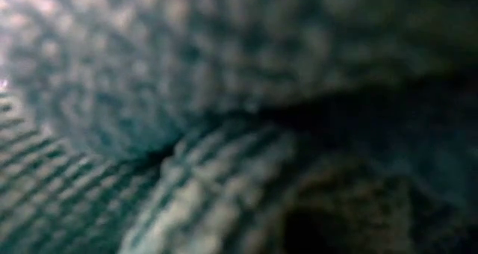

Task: Sort microfiber towel by color & place in baskets
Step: Put the blue microfiber towel into the right wire basket

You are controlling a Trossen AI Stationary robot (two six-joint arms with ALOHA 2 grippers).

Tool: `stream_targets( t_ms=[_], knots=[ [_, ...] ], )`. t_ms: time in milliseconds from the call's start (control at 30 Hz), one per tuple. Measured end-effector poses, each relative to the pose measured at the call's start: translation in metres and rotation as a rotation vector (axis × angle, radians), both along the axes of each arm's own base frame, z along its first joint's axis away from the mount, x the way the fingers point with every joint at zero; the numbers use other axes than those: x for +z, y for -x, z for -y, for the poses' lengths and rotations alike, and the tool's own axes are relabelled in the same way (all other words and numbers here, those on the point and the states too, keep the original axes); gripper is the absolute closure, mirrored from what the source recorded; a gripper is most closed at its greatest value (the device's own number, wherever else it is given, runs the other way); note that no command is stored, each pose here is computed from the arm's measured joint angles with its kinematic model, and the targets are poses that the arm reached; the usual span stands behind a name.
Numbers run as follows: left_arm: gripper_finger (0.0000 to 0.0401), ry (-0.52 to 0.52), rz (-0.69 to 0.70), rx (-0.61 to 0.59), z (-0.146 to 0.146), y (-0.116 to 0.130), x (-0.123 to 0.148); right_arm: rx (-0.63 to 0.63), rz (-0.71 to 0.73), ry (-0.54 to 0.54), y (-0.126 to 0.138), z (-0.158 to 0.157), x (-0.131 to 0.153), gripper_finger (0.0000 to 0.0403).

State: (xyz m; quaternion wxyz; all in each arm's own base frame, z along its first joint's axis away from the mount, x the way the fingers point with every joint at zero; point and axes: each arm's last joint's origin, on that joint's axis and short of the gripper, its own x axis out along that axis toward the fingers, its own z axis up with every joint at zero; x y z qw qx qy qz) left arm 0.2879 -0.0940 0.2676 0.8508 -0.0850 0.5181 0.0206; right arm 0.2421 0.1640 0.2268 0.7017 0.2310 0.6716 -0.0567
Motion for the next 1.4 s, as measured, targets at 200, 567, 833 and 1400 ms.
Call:
stream_targets(
  t_ms=[200,567,833,1400],
  knots=[
    [0.0239,0.011,0.024,-0.001,0.002,-0.002,0.005,-0.065,-0.098,0.050,0.013,-0.003,-0.003,0.0197],
    [0.0239,0.023,0.049,-0.018,0.010,-0.002,0.011,-0.141,-0.212,0.044,0.034,-0.013,-0.023,0.0197],
    [0.0239,0.027,0.052,-0.015,0.010,-0.002,0.012,-0.182,-0.275,-0.002,0.043,-0.012,-0.048,0.0197],
    [0.0239,-0.002,0.060,-0.017,0.010,-0.002,0.012,-0.201,-0.212,-0.060,0.046,-0.009,-0.074,0.0197]
  ],
)
